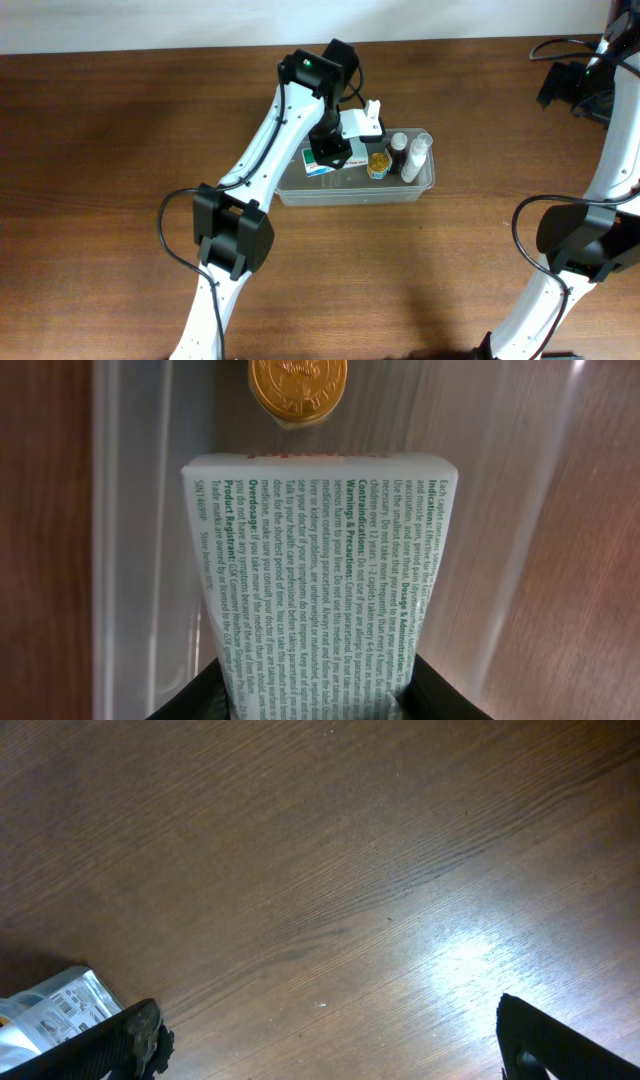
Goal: Pack container
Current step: 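Lower the box into the container's left side and open left gripper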
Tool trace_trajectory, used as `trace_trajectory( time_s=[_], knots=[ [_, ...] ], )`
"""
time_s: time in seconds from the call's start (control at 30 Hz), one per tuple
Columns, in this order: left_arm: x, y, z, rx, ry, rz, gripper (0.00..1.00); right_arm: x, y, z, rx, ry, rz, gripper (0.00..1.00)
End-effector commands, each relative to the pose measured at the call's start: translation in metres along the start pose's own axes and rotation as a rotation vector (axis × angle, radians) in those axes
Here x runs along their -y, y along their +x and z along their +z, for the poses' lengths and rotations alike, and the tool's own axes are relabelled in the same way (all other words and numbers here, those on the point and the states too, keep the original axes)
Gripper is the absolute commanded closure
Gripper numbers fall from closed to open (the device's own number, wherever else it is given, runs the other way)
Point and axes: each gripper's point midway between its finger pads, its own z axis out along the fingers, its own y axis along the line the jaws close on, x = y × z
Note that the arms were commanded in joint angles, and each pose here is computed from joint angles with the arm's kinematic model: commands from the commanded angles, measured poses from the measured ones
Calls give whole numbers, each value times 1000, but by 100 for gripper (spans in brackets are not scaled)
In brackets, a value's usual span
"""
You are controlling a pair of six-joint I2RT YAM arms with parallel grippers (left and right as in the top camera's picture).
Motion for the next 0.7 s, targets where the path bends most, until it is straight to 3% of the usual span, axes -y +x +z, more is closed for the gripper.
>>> trace_trajectory(
  time_s=[0.0, 0.2, 0.3, 0.67],
  knots=[
    [-2, 4, 12, -13, 28, 7, 58, 6, 0, -13, 33, 5, 14, 2],
    [-2, 6, 21, -24, 41, 3, 57, 6, 0, -13, 33, 5, 14, 2],
    [-3, 6, 21, -23, 39, 3, 24, 6, 0, -13, 33, 5, 14, 1],
    [-6, 2, 15, -9, 18, -24, 23, 6, 0, -13, 33, 5, 14, 2]
  ],
)
